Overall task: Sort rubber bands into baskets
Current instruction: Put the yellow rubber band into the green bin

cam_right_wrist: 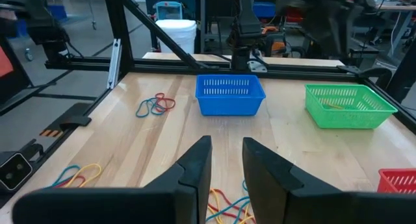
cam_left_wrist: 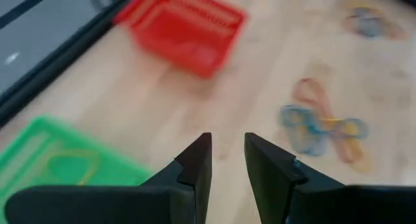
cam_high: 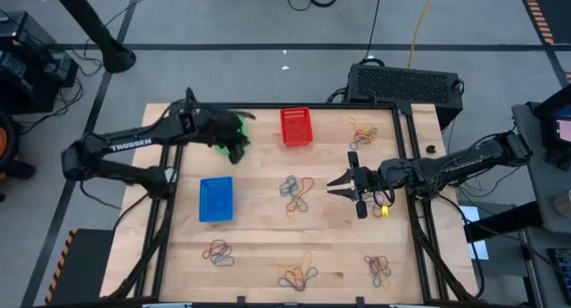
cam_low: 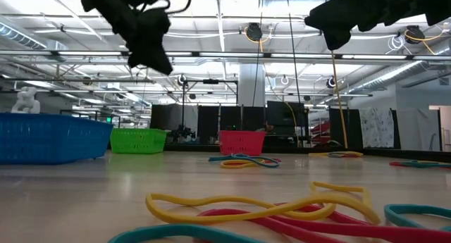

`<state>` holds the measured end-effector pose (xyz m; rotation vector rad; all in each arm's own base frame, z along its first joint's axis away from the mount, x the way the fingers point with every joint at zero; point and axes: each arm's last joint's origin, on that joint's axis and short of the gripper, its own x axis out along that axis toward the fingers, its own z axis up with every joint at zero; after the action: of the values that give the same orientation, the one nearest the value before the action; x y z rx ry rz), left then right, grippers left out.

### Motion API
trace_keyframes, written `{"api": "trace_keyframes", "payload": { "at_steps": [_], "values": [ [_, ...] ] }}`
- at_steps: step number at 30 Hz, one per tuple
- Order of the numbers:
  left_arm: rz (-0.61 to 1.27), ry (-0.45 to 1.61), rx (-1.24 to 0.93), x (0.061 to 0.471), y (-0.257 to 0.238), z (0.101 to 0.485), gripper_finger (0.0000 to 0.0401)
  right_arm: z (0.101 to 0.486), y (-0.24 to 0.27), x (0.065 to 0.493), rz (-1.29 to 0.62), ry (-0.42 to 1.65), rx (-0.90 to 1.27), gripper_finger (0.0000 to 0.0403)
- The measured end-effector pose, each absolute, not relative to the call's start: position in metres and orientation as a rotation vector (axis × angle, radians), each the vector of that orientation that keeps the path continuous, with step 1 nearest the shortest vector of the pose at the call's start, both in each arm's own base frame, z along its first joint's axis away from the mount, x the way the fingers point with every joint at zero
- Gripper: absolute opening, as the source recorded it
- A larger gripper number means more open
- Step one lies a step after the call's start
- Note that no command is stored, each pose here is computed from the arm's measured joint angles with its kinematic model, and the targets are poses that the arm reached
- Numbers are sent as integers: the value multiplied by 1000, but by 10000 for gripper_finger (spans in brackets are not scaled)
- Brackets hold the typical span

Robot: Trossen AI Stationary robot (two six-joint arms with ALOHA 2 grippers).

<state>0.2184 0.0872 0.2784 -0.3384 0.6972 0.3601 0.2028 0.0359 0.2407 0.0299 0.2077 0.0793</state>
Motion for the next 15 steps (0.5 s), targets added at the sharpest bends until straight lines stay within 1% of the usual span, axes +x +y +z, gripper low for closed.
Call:
{"api": "trace_keyframes", "payload": {
  "at_steps": [4,8,12,15],
  "values": [
    [246,632,-283,236,60,278,98,241,36,203,79,208,30,80],
    [171,625,-244,253,32,256,98,241,36,203,79,210,30,80],
    [45,575,-199,277,-1,238,98,240,36,203,79,212,29,80],
    [-27,585,-153,294,-27,222,98,240,36,203,79,212,29,80]
  ]
}}
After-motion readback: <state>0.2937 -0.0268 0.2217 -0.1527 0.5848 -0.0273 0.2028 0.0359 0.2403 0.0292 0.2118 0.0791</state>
